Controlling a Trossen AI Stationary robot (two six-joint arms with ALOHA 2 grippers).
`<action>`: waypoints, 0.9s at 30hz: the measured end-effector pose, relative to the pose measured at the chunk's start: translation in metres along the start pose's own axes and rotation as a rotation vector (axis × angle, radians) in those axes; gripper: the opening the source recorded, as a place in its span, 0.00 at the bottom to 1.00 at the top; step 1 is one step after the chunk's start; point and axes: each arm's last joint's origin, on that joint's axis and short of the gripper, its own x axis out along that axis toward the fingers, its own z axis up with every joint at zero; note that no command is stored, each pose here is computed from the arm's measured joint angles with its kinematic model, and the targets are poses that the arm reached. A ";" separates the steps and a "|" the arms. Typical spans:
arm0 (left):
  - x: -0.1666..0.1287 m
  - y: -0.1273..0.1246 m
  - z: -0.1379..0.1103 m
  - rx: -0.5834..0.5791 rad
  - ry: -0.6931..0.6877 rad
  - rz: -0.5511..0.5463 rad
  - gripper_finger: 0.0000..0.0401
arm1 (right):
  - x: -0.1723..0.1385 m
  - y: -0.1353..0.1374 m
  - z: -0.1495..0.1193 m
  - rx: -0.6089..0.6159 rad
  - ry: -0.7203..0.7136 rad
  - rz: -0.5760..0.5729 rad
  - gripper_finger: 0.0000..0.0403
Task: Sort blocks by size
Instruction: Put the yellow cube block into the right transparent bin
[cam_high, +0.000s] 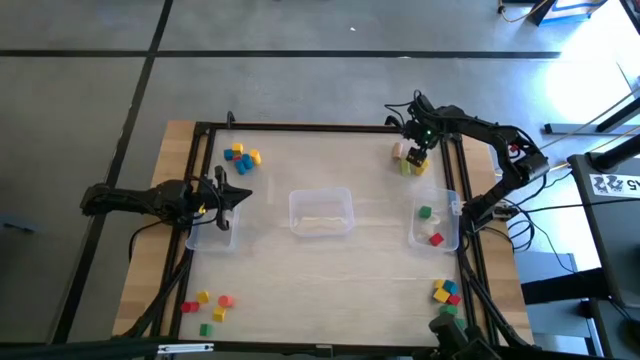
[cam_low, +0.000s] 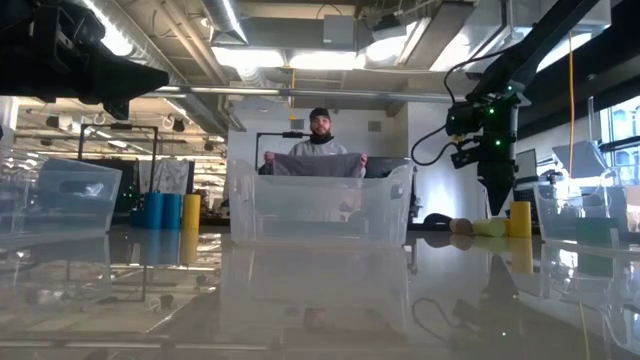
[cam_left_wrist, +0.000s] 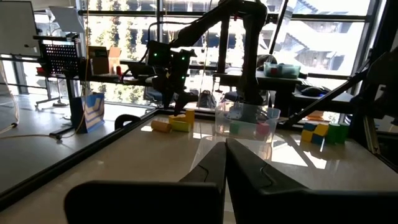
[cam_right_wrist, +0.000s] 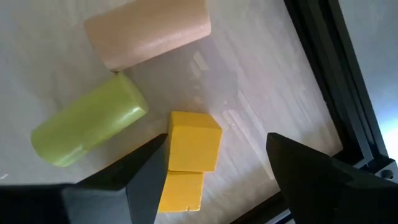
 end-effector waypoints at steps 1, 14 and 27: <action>0.000 0.000 0.000 0.000 0.000 0.000 0.01 | 0.000 0.000 0.000 0.000 0.002 0.001 0.68; 0.000 0.000 0.000 0.000 0.000 0.000 0.01 | 0.002 0.000 -0.001 0.040 0.012 0.006 0.68; 0.000 0.000 -0.003 0.006 0.027 0.001 0.01 | 0.015 0.003 -0.003 0.088 0.096 0.036 0.68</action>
